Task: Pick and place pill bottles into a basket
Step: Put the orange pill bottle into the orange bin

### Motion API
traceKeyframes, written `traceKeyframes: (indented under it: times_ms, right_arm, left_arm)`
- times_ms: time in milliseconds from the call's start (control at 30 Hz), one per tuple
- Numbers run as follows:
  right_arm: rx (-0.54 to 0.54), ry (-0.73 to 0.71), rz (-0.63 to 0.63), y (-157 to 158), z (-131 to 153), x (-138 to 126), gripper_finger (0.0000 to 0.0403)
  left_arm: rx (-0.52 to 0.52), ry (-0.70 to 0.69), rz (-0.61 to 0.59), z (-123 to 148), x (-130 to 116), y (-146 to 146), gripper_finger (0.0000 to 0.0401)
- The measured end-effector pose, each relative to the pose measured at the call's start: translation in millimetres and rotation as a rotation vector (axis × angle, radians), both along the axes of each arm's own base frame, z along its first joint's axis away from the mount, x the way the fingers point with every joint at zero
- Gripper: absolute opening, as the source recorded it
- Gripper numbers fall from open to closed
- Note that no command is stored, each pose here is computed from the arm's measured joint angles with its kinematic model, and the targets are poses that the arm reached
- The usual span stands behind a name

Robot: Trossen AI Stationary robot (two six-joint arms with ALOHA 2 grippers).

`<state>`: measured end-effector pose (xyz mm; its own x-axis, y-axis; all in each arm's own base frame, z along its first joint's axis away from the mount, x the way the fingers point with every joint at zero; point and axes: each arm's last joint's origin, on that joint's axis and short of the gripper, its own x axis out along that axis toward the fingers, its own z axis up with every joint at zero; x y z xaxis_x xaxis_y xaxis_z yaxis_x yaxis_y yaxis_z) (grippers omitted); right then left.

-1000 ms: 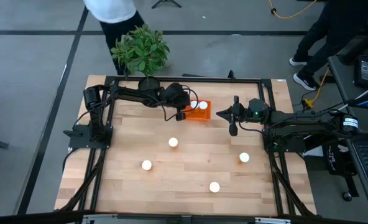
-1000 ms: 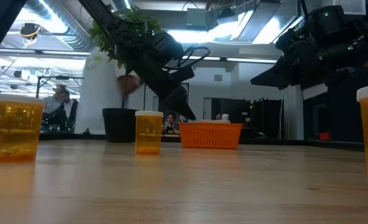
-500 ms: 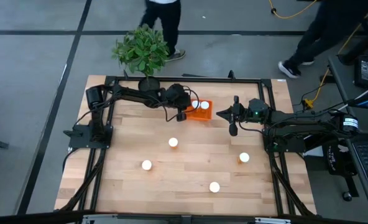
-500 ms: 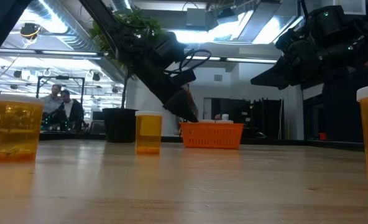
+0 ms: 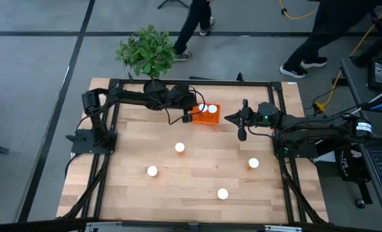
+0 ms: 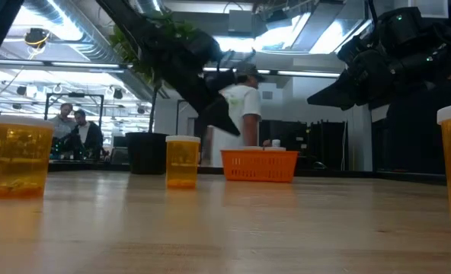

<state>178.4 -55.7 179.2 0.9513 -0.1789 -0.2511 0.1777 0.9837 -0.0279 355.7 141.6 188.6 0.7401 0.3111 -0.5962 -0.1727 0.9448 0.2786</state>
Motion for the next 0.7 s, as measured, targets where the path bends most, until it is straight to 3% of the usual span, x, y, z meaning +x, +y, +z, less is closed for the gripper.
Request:
traceKeyframes:
  times_ms: [167,333,467,700]
  right_arm:
    - [0.005,0.005,-0.001,0.1,-0.6,-0.1,0.0018]
    - [0.016,0.037,0.000,0.4,-3.7,-1.0,0.0018]
    - [0.021,0.044,0.003,1.1,-4.4,-1.0,0.0018]
    - [0.013,0.036,0.044,8.2,-3.6,1.3,0.0018]
  left_arm:
    - [0.043,0.016,-0.054,42.2,-19.0,-22.4,0.0001]
    - [0.072,-0.082,-0.053,77.5,-56.9,-52.0,0.0001]
    - [0.050,-0.161,-0.010,75.9,-90.6,-78.8,0.0001]
    - [0.008,-0.239,-0.131,37.3,-121.2,-119.0,0.0002]
